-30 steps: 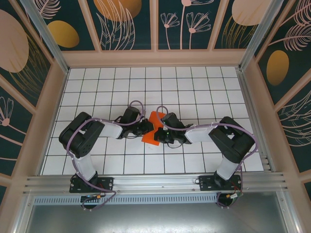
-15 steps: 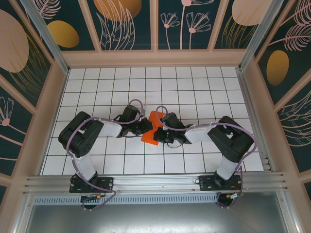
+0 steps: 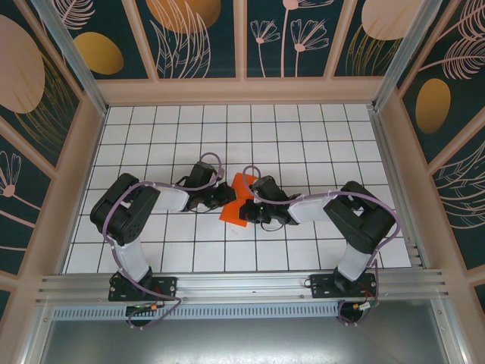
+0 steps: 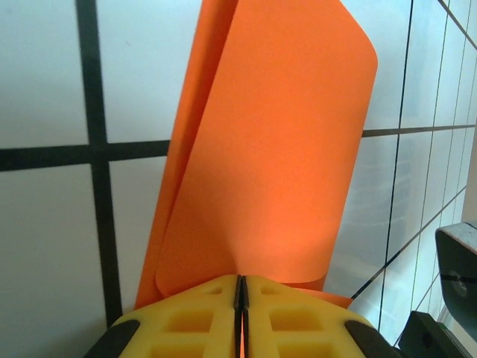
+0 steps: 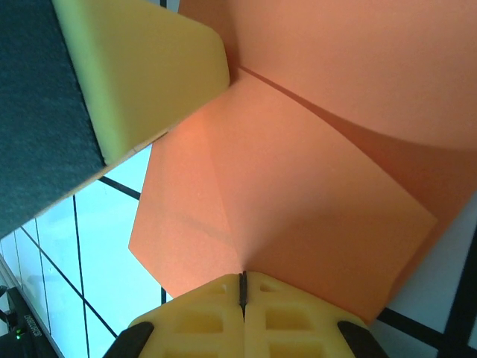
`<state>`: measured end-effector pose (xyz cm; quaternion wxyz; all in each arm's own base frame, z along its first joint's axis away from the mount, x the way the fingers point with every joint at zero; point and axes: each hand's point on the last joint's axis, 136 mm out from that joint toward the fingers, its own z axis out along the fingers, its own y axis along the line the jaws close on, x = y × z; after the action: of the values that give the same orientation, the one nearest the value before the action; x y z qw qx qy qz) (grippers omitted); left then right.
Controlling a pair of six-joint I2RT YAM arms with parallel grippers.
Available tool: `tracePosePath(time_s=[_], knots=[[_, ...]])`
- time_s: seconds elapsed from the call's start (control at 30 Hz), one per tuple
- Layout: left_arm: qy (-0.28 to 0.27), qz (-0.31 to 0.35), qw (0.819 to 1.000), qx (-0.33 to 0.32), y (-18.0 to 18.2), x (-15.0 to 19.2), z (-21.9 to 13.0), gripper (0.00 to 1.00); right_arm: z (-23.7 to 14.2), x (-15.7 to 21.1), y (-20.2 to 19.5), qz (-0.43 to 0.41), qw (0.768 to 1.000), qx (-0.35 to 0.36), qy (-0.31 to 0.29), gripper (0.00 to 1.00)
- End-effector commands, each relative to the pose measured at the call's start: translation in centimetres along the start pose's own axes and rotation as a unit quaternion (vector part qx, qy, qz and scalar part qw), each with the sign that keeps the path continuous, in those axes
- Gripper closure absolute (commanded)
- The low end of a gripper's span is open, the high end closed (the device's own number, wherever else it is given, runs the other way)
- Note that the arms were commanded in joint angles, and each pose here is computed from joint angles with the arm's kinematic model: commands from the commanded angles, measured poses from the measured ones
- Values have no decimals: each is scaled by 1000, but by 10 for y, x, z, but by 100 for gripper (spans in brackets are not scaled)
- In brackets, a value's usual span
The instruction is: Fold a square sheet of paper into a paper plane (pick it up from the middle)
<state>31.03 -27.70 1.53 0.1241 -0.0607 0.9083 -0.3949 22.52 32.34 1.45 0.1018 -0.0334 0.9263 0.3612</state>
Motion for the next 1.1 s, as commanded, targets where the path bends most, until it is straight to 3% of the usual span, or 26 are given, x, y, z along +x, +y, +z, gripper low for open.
tracePosePath(time_s=[0.0, 0.33, 0.53, 0.8, 1.07], knots=[[-53, -16, 993, -103, 58, -27, -9, 87, -1, 60, -73, 36, 988, 112, 97, 100], [-66, -5, 992, -110, 51, -49, -16, 87, -3, 63, -71, 19, 989, 103, 108, 100], [-74, 11, 994, -75, 22, -53, -33, 84, -2, 58, -69, 15, 989, 102, 106, 100], [-44, 30, 996, 69, -39, -31, -48, 85, -1, 50, -65, 14, 990, 100, 99, 100], [11, 48, 996, 78, -46, -3, -18, 85, -1, 47, -63, 7, 991, 95, 99, 100]])
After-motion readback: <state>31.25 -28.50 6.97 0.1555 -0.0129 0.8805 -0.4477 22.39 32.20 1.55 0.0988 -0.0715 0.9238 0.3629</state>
